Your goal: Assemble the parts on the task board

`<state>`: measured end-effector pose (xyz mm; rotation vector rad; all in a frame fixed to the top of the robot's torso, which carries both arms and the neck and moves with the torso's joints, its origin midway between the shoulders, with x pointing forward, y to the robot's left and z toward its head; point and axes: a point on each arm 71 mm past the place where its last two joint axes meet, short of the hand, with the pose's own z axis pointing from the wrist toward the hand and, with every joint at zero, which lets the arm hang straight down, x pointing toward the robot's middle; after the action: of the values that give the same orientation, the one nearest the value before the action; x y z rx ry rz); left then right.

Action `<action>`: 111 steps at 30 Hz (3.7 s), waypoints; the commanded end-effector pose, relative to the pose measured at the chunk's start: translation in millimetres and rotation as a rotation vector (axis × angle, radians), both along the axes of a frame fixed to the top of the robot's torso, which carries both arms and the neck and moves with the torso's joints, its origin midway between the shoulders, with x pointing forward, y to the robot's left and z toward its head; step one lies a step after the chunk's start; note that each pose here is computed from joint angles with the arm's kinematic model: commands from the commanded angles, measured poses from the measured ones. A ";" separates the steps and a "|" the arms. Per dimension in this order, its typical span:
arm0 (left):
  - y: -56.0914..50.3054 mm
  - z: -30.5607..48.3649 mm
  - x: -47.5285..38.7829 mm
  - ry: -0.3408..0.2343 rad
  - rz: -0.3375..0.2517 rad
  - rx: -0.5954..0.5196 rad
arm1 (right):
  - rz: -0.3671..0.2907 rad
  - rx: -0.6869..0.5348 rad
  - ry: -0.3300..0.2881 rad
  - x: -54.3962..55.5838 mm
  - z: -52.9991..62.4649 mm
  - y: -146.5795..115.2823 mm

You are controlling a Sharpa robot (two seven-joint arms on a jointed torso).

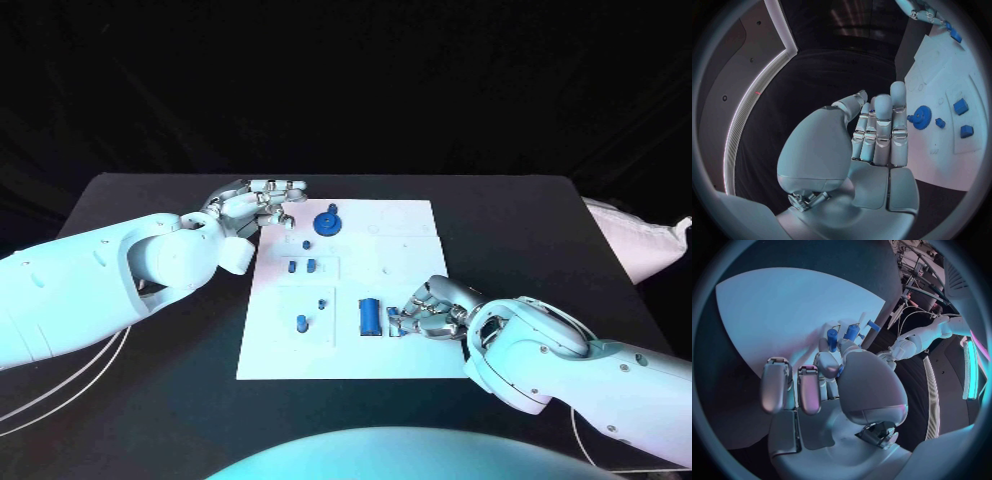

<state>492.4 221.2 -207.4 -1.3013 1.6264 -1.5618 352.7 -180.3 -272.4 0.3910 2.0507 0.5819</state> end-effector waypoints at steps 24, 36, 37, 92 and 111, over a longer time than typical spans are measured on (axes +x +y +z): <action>-2.6 1.1 -0.5 -0.007 -0.022 -0.006 | 0.050 -0.050 -0.033 -2.7 2.6 -0.7; -2.5 0.9 -0.2 -0.008 -0.022 -0.005 | 0.075 -0.046 -0.028 -8.3 6.7 2.3; -2.6 0.9 -0.2 -0.008 -0.022 -0.005 | 0.076 -0.045 -0.027 -8.6 6.8 2.6; -1.3 -0.2 -0.6 0.000 -0.026 -0.003 | 0.111 -0.136 -0.045 -4.7 0.5 -2.2; 8.5 -15.3 1.6 0.014 0.067 -0.025 | -0.168 0.441 -0.090 51.2 26.3 -37.9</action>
<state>492.1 228.6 -224.4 -1.3442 1.6238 -1.5255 400.0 -218.2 -250.4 0.5754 1.8865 0.7300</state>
